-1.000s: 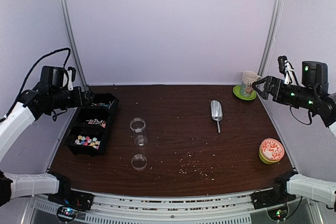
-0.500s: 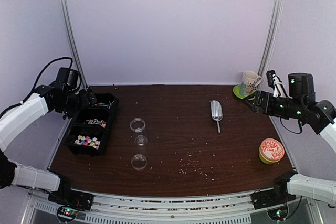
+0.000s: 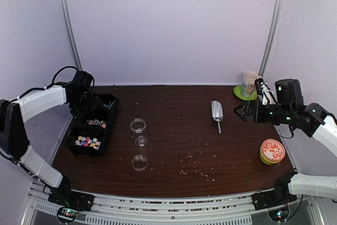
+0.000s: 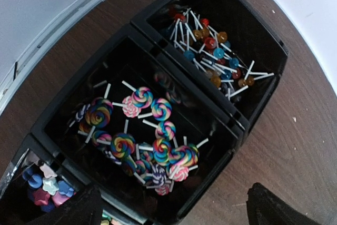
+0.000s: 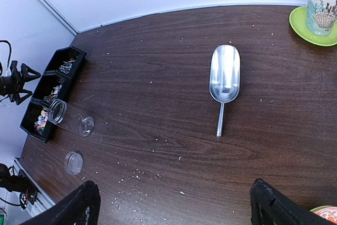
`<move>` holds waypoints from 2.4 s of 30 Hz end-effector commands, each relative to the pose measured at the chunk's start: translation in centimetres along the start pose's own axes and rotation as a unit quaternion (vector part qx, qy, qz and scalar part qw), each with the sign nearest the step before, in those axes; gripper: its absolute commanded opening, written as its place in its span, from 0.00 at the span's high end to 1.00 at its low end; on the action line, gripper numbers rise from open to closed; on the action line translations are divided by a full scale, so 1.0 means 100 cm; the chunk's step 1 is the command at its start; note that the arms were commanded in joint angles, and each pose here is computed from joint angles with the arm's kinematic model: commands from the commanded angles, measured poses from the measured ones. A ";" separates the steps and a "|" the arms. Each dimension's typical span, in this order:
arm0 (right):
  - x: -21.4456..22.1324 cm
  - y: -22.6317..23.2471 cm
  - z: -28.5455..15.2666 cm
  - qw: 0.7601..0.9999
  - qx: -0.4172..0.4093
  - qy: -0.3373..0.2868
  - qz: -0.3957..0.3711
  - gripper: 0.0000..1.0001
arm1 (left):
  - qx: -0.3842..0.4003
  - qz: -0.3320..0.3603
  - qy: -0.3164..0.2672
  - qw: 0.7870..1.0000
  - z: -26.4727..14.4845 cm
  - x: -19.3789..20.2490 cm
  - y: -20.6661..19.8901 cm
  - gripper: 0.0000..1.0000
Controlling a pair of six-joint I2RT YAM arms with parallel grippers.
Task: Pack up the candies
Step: Move the storage box to the center of the board.
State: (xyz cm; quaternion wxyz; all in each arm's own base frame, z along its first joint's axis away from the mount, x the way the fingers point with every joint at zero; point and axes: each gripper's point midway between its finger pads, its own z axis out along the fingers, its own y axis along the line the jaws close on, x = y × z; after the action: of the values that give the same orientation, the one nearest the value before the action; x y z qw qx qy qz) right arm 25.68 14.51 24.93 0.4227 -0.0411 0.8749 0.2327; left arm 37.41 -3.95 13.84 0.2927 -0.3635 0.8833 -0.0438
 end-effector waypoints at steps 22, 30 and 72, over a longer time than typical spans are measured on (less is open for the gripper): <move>0.017 0.009 0.022 0.999 0.004 0.028 -0.020 0.00 | -0.023 -0.025 0.043 0.998 0.105 -0.037 -0.046 0.14; 0.018 0.016 0.027 0.999 0.000 0.036 -0.030 0.00 | -0.012 -0.015 0.059 0.998 0.108 -0.030 -0.051 0.27; 0.027 0.026 0.032 0.998 0.000 0.047 -0.045 0.00 | 0.119 0.089 0.104 0.983 0.079 0.064 -0.172 0.67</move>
State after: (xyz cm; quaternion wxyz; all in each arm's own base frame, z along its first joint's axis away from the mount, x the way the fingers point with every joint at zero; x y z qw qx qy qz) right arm 24.98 18.20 20.86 0.3732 -0.0959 0.8989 0.2084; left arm 46.92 -15.67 7.37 0.2200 -0.2669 0.9323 -0.1059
